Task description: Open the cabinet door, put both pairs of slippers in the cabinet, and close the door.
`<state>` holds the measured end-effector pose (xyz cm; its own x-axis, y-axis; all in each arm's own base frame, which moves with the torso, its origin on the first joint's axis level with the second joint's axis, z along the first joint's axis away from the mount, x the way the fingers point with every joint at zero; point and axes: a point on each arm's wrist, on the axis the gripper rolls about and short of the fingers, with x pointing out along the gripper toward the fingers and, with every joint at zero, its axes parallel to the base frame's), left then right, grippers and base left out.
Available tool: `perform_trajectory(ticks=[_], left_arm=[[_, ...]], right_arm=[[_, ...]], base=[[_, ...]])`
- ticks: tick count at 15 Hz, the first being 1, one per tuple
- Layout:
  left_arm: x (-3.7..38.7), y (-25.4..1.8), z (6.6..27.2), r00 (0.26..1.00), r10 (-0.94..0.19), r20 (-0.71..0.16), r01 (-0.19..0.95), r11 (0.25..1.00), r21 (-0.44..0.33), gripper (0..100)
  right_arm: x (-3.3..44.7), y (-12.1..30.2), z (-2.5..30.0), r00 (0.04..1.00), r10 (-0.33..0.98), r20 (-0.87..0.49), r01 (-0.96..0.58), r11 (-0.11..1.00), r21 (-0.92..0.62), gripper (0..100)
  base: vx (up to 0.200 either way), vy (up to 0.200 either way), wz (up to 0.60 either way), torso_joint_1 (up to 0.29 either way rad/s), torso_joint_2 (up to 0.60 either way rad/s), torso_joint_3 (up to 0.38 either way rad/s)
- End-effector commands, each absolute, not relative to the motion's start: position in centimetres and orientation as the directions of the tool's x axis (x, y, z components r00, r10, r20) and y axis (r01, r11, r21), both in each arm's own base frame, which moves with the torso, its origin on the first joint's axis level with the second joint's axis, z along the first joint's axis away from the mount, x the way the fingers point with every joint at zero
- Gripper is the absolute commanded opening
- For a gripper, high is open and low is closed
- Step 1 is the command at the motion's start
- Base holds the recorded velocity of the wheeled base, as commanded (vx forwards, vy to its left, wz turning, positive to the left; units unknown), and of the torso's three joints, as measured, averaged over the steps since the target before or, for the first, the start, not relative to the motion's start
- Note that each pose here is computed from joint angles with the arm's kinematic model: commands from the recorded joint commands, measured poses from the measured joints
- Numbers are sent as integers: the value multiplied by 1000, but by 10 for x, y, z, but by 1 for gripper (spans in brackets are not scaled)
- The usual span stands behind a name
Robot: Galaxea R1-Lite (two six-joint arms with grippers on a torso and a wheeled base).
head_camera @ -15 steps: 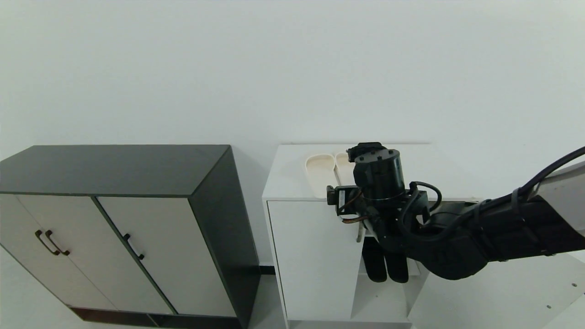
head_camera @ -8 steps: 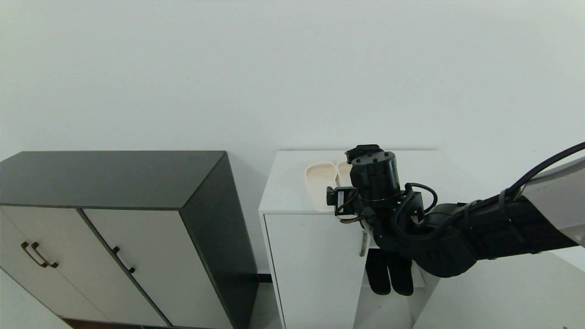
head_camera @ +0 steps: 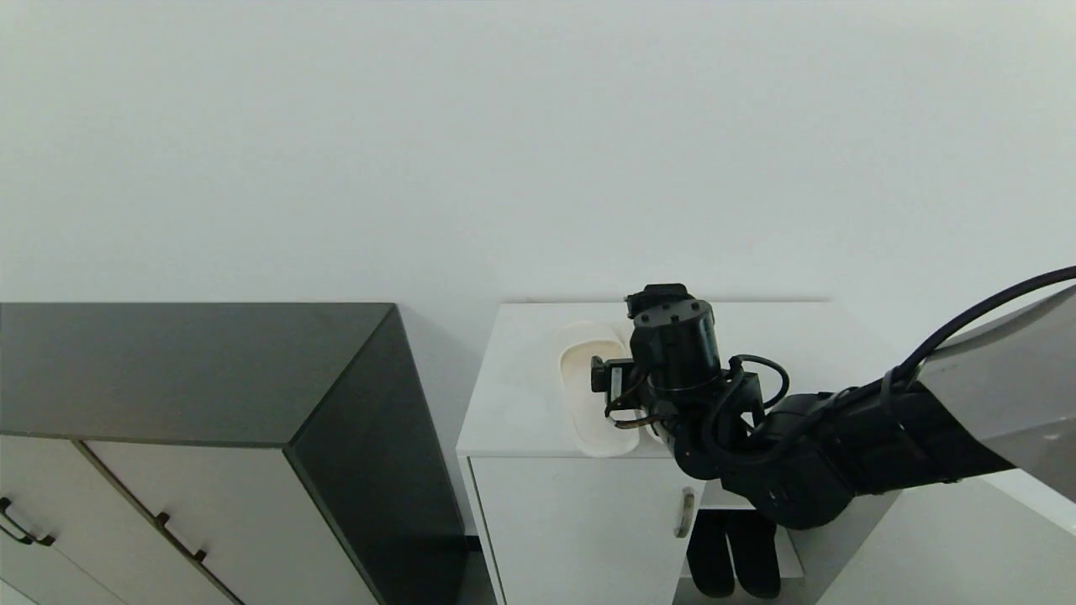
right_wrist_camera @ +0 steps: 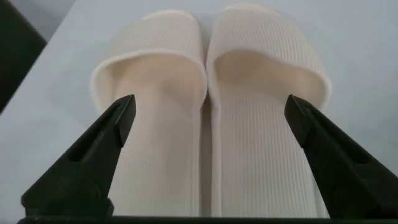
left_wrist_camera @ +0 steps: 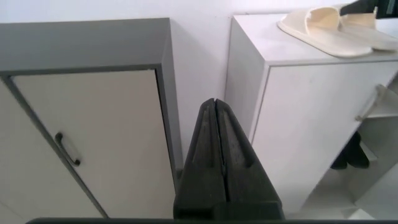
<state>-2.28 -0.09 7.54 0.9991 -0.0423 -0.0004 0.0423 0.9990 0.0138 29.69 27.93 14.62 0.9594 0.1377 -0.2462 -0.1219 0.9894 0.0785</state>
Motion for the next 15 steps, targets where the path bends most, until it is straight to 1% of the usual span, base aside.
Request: perform_trajectory(ticks=[1, 4, 7, 8, 15], left_arm=[[-23, -1, 76, 999, -43, -2, 43, 999, 14, 0], [-23, -1, 76, 999, -43, -2, 43, 999, 14, 0], [-23, -1, 76, 999, -43, -2, 43, 999, 14, 0], [-23, -1, 76, 999, -41, -2, 41, 999, 14, 0], [-23, -1, 76, 999, -43, -2, 43, 999, 12, 0]], right_arm=[[299, 281, 132, 955, 134, -263, -122, 991, 60, 100], [306, 286, 121, 953, 137, -268, -126, 990, 58, 100], [325, 291, 107, 956, 123, -265, -110, 992, 62, 100], [338, 290, 104, 960, 108, -257, -94, 993, 67, 100], [370, 295, 109, 975, 104, -198, -98, 994, 40, 100]], base=[[0, 0, 0, 0, 0, 0], [0, 0, 0, 0, 0, 0], [0, 0, 0, 0, 0, 0], [0, 0, 0, 0, 0, 0], [0, 0, 0, 0, 0, 0]])
